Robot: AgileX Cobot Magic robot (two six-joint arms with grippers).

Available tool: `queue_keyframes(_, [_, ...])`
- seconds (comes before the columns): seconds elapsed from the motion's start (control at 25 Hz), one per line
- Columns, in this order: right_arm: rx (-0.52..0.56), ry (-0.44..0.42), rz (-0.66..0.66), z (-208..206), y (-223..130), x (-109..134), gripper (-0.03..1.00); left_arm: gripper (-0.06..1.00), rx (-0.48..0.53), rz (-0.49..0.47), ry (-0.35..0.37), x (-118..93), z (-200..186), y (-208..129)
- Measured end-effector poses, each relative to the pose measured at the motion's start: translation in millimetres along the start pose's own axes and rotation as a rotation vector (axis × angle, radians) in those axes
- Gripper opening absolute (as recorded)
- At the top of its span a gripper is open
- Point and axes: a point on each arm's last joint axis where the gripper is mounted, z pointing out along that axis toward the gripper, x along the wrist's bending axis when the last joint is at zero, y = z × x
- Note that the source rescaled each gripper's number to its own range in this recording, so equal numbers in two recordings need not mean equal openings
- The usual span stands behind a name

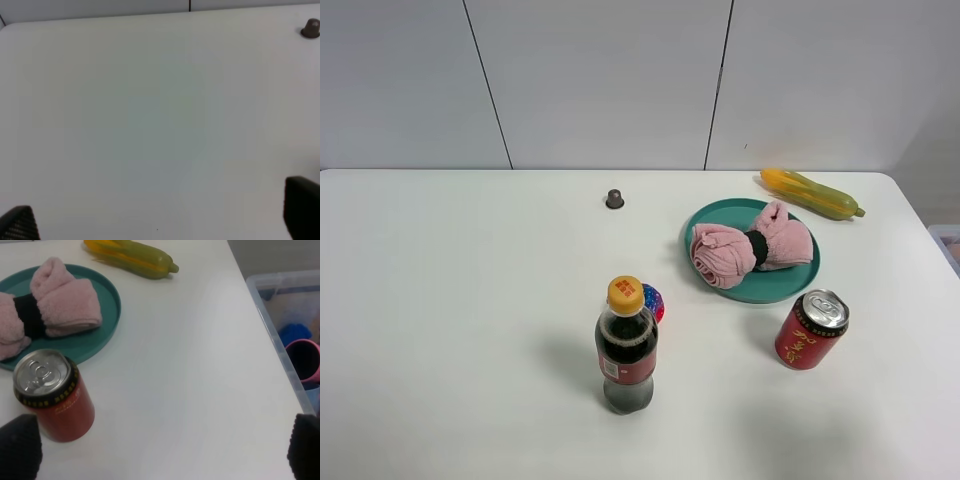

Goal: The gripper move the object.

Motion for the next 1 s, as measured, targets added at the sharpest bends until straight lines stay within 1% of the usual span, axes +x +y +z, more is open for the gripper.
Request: queue_keyframes(1.0, [0.000, 0.000, 0.000, 0.0, 0.0, 0.0, 1.00, 0.99, 0.000, 0.001, 0.001, 0.1, 0.0, 0.0])
